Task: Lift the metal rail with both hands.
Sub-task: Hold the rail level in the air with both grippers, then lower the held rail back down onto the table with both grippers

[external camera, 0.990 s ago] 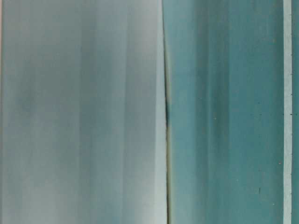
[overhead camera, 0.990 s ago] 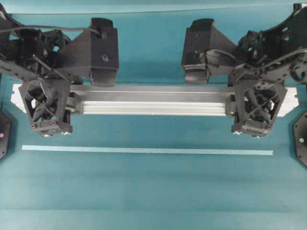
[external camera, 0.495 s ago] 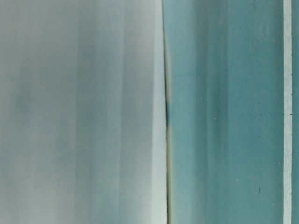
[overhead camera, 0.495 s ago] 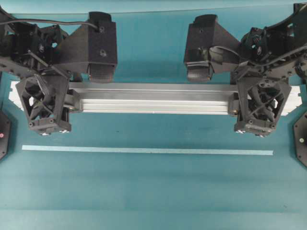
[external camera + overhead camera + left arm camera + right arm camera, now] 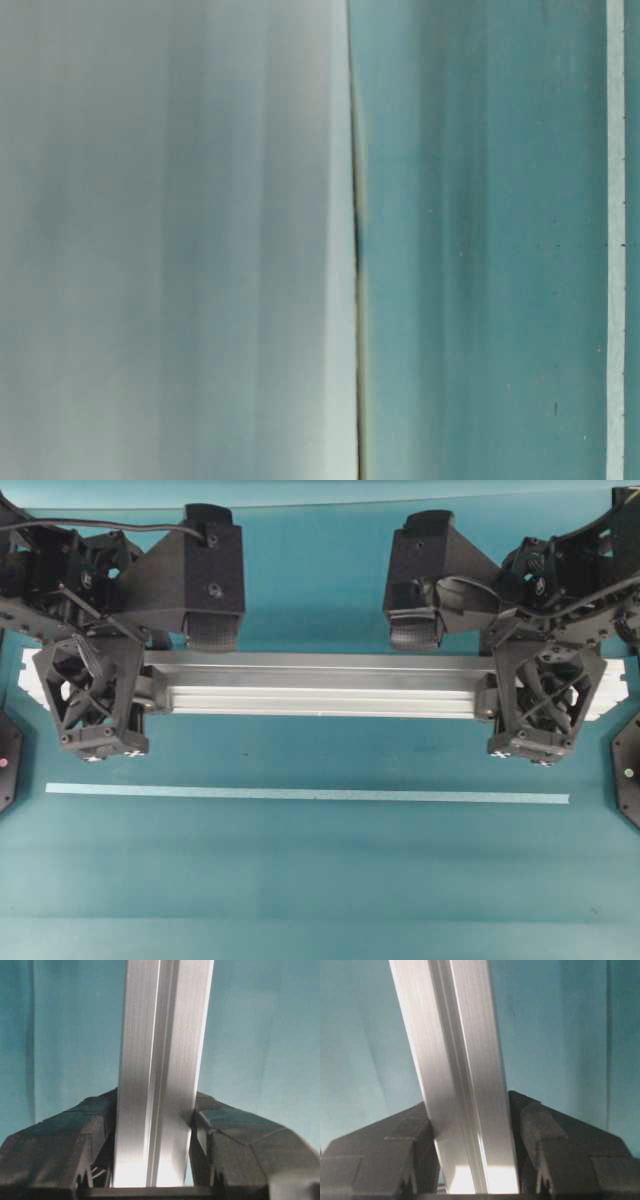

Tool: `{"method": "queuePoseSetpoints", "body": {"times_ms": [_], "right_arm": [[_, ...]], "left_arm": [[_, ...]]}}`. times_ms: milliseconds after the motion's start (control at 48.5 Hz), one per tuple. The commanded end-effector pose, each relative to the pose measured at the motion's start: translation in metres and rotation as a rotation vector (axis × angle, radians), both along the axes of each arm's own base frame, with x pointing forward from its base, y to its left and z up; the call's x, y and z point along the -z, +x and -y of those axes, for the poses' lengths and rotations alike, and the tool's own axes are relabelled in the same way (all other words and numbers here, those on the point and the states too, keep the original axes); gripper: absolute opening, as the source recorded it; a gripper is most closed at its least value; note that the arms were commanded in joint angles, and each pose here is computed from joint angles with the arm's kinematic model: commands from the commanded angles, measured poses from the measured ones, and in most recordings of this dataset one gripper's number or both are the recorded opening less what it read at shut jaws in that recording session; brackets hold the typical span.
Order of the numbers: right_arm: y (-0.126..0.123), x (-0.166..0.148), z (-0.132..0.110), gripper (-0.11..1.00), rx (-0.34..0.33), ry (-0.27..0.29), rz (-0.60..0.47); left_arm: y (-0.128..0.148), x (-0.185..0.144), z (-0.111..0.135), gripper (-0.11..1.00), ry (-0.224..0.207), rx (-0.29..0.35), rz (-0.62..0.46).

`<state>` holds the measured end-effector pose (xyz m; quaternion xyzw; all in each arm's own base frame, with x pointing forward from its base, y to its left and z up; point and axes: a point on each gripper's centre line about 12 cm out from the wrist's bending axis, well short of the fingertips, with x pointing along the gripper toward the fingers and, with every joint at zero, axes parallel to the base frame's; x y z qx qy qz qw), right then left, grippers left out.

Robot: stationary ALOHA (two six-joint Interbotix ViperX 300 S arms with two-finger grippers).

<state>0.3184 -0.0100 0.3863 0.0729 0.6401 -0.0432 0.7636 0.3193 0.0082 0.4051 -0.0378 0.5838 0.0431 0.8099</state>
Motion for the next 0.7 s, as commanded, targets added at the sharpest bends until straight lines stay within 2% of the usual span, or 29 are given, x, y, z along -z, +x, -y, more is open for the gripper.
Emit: {"method": "queuePoseSetpoints", "body": {"times_ms": [0, 247, 680], "right_arm": [[0.001, 0.009, 0.003, 0.33, 0.035, -0.004, 0.002], [0.006, 0.054, 0.003, 0.33, 0.036, -0.004, 0.008], [-0.001, 0.119, 0.002, 0.33, 0.039, -0.001, -0.039]], "left_arm": [[-0.002, -0.001, -0.001, 0.37, 0.0, -0.007, 0.017], [0.005, 0.057, -0.001, 0.37, 0.002, -0.003, -0.026], [0.006, 0.119, -0.002, 0.37, 0.004, 0.002, -0.009]]}}
